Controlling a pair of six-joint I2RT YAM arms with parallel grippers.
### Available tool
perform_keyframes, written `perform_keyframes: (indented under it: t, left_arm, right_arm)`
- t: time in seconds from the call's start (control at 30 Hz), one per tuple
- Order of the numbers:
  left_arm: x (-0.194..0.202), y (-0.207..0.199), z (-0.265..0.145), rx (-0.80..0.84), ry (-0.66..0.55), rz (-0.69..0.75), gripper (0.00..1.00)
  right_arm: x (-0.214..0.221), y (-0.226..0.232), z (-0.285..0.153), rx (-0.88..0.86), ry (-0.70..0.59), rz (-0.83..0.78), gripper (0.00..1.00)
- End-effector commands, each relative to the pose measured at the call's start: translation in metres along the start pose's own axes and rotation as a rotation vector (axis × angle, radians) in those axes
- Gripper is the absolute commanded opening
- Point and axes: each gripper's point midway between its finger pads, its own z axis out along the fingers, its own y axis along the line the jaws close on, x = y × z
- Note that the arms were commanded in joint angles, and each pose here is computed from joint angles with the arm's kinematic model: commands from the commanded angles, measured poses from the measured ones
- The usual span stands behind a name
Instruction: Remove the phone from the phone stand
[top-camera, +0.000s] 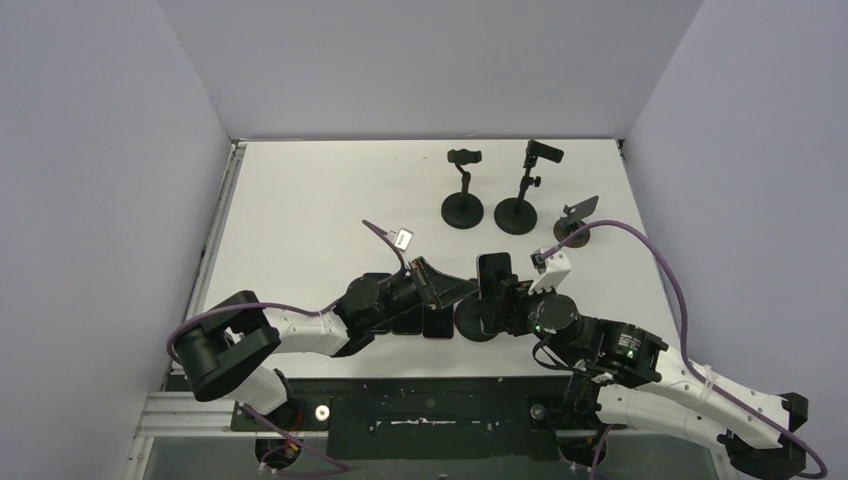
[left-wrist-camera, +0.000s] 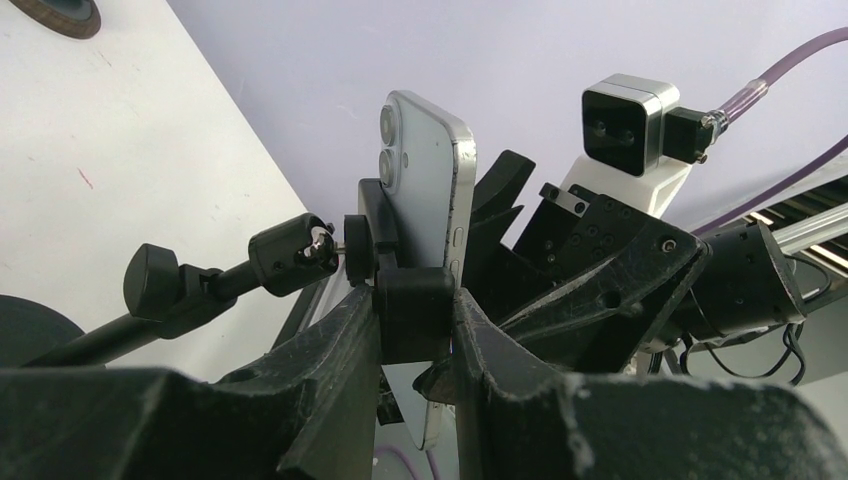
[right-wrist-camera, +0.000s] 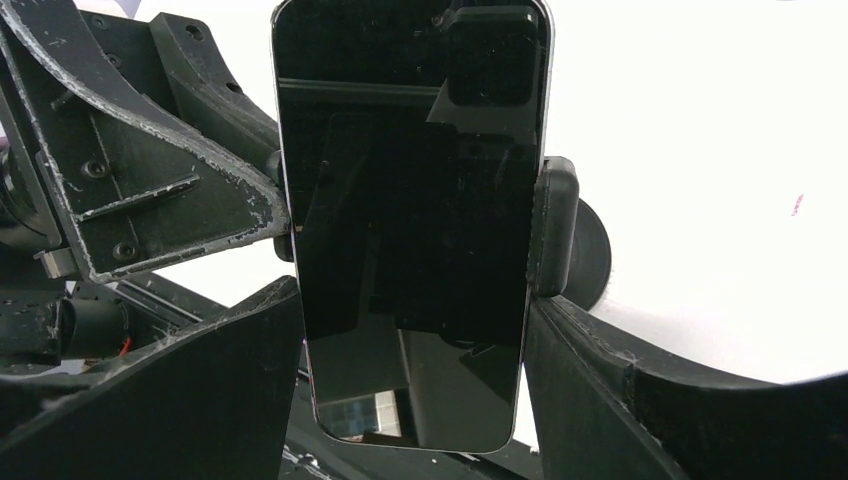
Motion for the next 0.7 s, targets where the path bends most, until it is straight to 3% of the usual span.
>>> perform_keyframes:
  t: [0.0, 0.67]
  left_arm:
    - [-0.020, 0.007, -0.002, -0.006, -0.085, -0.001, 0.00]
    - [-0.016, 0.020, 0.002, -0.042, -0.069, 0.024, 0.00]
  right_arm:
    - [-0.009, -0.002, -0.005, -0.018, -0.044, -0.010, 0.00]
    - [-0.024, 0.037, -0.023, -0.263, -0.085, -0.027, 0.00]
